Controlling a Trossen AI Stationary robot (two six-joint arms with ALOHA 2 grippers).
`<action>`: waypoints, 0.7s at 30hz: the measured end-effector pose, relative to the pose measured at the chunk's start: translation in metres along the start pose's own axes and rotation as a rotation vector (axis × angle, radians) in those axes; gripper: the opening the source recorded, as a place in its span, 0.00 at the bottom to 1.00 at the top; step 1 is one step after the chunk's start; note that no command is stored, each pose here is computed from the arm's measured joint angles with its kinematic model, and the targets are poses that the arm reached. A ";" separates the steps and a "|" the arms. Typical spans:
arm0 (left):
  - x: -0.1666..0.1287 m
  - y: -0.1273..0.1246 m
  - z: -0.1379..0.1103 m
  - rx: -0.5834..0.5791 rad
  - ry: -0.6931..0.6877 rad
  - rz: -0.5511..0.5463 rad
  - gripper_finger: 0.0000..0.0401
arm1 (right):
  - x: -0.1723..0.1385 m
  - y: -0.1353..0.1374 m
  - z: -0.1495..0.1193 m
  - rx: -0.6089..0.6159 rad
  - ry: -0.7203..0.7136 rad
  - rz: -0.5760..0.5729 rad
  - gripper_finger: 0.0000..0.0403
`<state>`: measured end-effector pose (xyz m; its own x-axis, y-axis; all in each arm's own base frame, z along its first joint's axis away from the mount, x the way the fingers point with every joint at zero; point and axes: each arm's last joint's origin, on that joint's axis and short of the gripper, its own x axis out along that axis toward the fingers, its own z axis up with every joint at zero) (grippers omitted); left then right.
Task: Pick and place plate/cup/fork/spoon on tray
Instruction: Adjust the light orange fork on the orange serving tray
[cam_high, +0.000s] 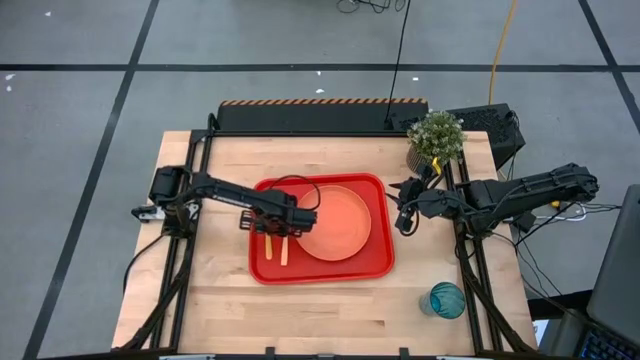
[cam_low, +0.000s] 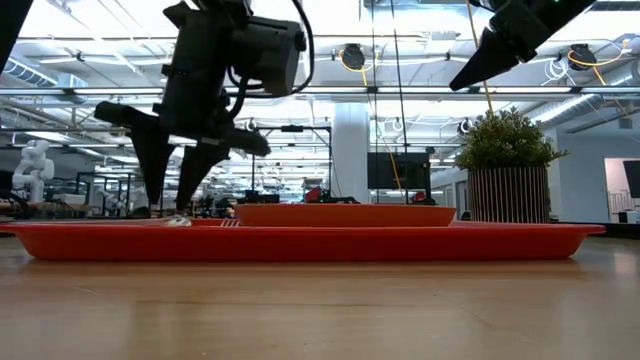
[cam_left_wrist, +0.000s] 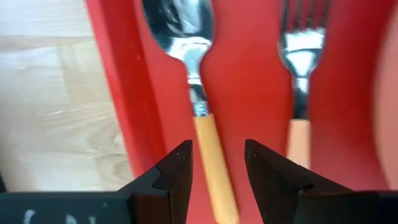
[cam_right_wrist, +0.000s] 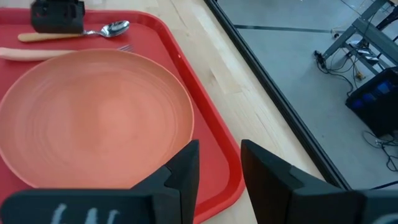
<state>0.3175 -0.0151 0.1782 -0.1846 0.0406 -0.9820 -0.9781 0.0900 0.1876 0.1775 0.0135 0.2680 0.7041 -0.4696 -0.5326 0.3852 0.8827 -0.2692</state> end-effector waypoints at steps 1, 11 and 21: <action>-0.001 -0.001 -0.002 0.004 -0.002 -0.008 0.37 | 0.000 0.000 0.000 -0.003 0.004 -0.001 0.27; -0.008 -0.017 -0.024 0.018 -0.081 -0.173 0.37 | 0.000 0.000 -0.001 -0.008 0.011 -0.002 0.27; -0.005 -0.018 -0.037 -0.036 -0.120 -0.174 0.37 | 0.000 0.000 -0.001 -0.005 0.007 -0.001 0.27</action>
<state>0.3328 -0.0535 0.1789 -0.0024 0.1456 -0.9893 -0.9974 0.0707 0.0129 0.1770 0.0135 0.2674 0.6995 -0.4707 -0.5377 0.3829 0.8822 -0.2742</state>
